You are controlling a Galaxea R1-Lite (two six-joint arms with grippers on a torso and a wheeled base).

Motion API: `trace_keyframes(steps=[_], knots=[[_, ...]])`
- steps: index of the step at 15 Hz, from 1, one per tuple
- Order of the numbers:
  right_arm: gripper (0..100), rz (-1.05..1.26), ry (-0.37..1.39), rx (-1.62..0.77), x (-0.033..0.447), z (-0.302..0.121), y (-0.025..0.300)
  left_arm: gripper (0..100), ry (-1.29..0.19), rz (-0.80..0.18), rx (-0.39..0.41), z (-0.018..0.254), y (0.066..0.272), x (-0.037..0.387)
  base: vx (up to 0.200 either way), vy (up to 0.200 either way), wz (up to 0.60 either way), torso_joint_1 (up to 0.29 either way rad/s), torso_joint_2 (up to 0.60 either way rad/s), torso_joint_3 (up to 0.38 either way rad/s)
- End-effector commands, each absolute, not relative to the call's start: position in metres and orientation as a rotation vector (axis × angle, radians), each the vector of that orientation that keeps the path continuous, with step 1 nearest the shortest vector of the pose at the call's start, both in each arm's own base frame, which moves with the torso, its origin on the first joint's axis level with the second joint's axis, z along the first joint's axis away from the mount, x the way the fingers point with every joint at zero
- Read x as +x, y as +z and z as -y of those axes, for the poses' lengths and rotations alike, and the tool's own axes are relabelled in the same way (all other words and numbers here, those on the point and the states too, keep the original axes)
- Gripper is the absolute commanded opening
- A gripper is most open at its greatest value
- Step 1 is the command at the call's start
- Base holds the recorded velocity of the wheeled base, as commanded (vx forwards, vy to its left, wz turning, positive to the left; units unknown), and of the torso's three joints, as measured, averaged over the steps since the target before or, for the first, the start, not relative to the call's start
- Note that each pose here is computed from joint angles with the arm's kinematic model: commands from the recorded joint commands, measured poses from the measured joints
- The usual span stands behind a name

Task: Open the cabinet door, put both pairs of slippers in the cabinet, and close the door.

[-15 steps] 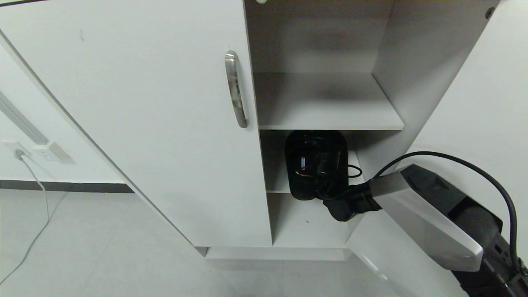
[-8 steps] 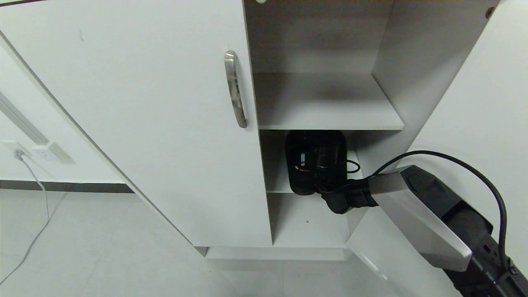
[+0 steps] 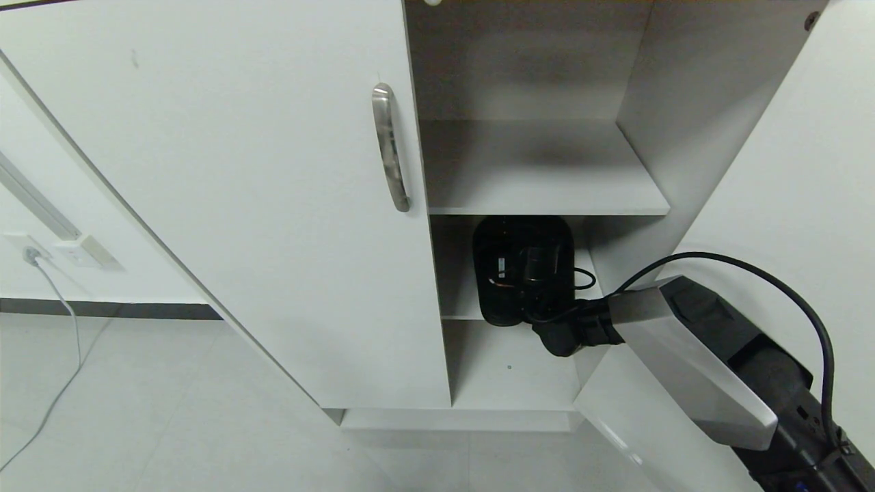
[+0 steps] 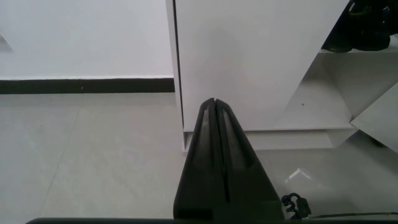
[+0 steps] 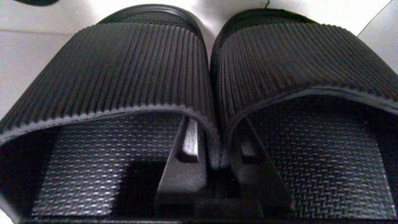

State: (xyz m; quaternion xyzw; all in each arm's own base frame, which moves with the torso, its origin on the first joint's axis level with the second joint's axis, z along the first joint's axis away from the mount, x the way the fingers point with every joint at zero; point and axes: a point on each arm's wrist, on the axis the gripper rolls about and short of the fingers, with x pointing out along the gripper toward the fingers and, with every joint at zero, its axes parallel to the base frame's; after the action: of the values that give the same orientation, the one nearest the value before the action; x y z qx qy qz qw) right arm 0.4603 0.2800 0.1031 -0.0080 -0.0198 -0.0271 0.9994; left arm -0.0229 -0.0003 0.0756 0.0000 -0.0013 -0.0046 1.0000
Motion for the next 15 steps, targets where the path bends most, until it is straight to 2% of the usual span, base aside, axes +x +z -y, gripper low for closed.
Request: trace_keyframes(steps=[1, 2, 3, 8, 15], knots=[[0, 0.039, -0.055, -0.017, 0.460, -0.280, 0.103, 0, -0.008, 0.002, 0.000, 0.000, 0.076, -0.023, 0.000, 0.000, 0.00, 0.000, 0.00, 0.000], [0, 0.039, -0.055, -0.017, 0.460, -0.280, 0.103, 0, -0.008, 0.002, 0.000, 0.000, 0.076, -0.023, 0.000, 0.000, 0.00, 0.000, 0.00, 0.000], [100, 0.033, -0.054, -0.021, 0.461, -0.280, 0.101, 0, -0.009, 0.002, 0.000, 0.000, 0.076, -0.023, 0.000, 0.000, 0.00, 0.000, 0.00, 0.000], [100, 0.025, -0.054, -0.025, 0.454, -0.278, 0.107, 0, -0.009, 0.002, 0.000, 0.000, 0.076, -0.023, 0.000, 0.000, 0.00, 0.000, 0.00, 0.000], [100, 0.015, -0.002, -0.032, 0.391, -0.267, 0.123, 0, -0.011, 0.002, 0.002, 0.000, 0.076, -0.023, 0.000, 0.000, 0.00, 0.000, 0.00, 0.000]])
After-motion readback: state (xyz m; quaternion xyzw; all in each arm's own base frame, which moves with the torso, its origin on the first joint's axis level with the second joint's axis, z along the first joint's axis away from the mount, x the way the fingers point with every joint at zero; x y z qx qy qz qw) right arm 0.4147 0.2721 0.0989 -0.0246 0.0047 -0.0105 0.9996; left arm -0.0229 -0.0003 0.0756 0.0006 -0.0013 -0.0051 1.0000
